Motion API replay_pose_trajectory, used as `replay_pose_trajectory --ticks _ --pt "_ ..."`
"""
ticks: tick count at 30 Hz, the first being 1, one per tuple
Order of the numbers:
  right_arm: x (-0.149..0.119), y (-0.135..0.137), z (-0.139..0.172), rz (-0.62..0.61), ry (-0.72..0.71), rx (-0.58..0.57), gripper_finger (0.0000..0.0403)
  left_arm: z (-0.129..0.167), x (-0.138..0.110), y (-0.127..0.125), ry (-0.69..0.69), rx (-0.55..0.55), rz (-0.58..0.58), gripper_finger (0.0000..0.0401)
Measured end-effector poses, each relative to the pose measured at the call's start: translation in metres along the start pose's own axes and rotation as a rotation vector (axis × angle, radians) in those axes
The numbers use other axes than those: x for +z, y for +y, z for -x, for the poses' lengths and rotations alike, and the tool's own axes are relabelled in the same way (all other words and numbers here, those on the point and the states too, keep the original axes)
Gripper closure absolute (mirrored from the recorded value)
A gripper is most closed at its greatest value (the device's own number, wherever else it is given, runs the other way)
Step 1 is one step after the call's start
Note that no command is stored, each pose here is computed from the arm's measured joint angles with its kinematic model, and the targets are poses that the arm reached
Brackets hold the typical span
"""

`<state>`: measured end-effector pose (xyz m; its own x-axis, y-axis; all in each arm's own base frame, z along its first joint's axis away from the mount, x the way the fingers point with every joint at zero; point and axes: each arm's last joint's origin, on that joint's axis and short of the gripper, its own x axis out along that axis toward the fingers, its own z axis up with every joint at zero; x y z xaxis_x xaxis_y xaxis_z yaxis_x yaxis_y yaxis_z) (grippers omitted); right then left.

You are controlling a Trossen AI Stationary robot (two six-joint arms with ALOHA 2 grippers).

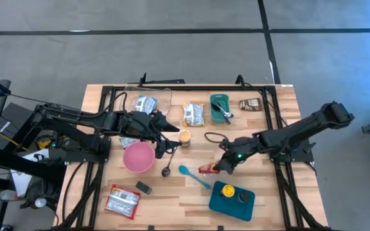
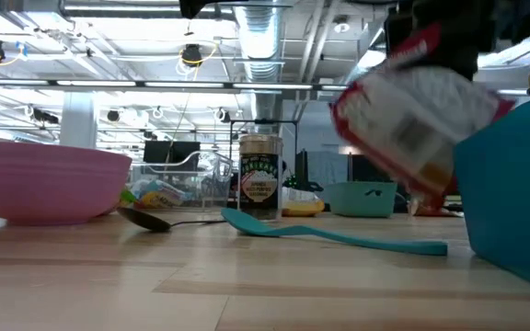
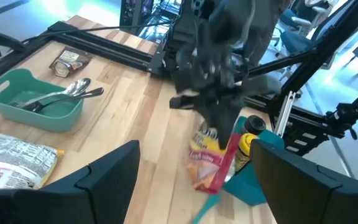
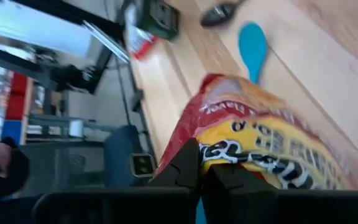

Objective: Pick & Place Food Item
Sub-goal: Put the red noodle pack into the transparent bin

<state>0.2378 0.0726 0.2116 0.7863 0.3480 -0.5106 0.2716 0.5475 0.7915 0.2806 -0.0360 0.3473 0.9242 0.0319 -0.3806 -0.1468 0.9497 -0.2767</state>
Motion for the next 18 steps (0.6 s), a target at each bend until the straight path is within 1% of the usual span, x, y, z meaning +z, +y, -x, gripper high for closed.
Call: replay_pose_trajectory --ticks 3,7,11,15,18 --pt "0.004 0.006 0.012 -0.002 -0.057 0.032 0.0403 0.000 0.000 0.000 -0.002 0.005 -0.030 0.0101" --pt "0.010 0.011 0.026 -0.008 -0.129 0.066 0.0403 0.000 0.000 0.000 -0.016 0.042 -0.093 0.0101" --pt "0.018 0.014 0.037 -0.016 -0.183 0.104 0.0403 0.001 -0.001 -0.002 -0.030 0.095 -0.169 0.0101" --pt "0.027 0.020 0.047 -0.004 -0.249 0.175 0.0403 -0.002 -0.002 -0.002 -0.030 0.138 -0.256 0.0101" --pt "0.032 0.021 0.052 -0.004 -0.286 0.208 0.0403 -0.008 -0.004 -0.003 -0.021 0.146 -0.309 0.0101"
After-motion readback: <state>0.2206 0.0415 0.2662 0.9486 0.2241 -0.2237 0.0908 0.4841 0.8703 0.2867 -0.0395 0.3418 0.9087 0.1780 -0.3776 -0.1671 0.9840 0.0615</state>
